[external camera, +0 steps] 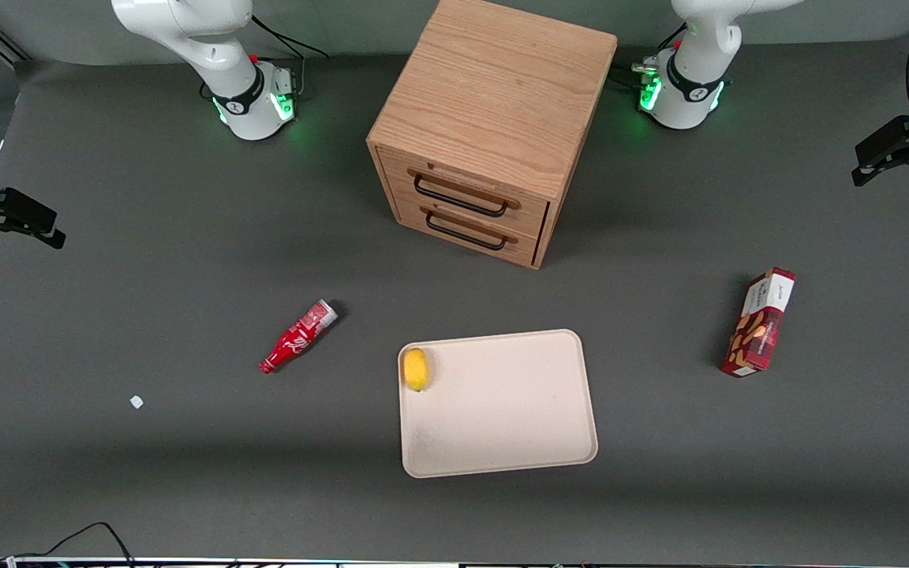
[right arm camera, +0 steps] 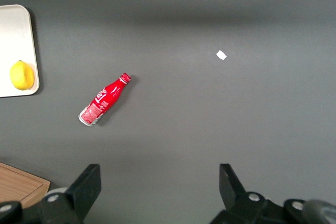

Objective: Place red cookie box on tray
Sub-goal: 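Move the left gripper down to the red tartan shortbread box and grasp it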

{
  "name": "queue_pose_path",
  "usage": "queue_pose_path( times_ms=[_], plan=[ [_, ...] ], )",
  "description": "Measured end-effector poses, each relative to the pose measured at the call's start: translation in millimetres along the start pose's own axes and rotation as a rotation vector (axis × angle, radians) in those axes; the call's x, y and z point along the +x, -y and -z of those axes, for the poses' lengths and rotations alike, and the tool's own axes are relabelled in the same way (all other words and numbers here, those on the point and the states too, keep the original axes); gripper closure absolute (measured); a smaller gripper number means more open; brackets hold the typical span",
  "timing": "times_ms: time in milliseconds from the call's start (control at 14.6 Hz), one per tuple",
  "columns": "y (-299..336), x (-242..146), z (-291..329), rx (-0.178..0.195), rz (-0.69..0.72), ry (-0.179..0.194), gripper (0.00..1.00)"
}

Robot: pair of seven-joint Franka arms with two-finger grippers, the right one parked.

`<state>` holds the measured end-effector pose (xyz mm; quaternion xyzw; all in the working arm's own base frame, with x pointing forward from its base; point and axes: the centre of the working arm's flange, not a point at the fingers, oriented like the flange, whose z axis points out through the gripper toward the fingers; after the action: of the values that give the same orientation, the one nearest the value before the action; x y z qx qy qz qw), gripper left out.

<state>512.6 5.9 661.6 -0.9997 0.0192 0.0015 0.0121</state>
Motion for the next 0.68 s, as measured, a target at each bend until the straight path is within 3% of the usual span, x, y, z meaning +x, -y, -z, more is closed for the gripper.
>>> queue_pose_path(
  times_ms=[342,684],
  plan=[
    [2.8,14.5,-23.6,0.014,-0.010,0.031,0.00],
    [8.6,46.0,-106.5,0.024,-0.059,0.079,0.00]
  ],
)
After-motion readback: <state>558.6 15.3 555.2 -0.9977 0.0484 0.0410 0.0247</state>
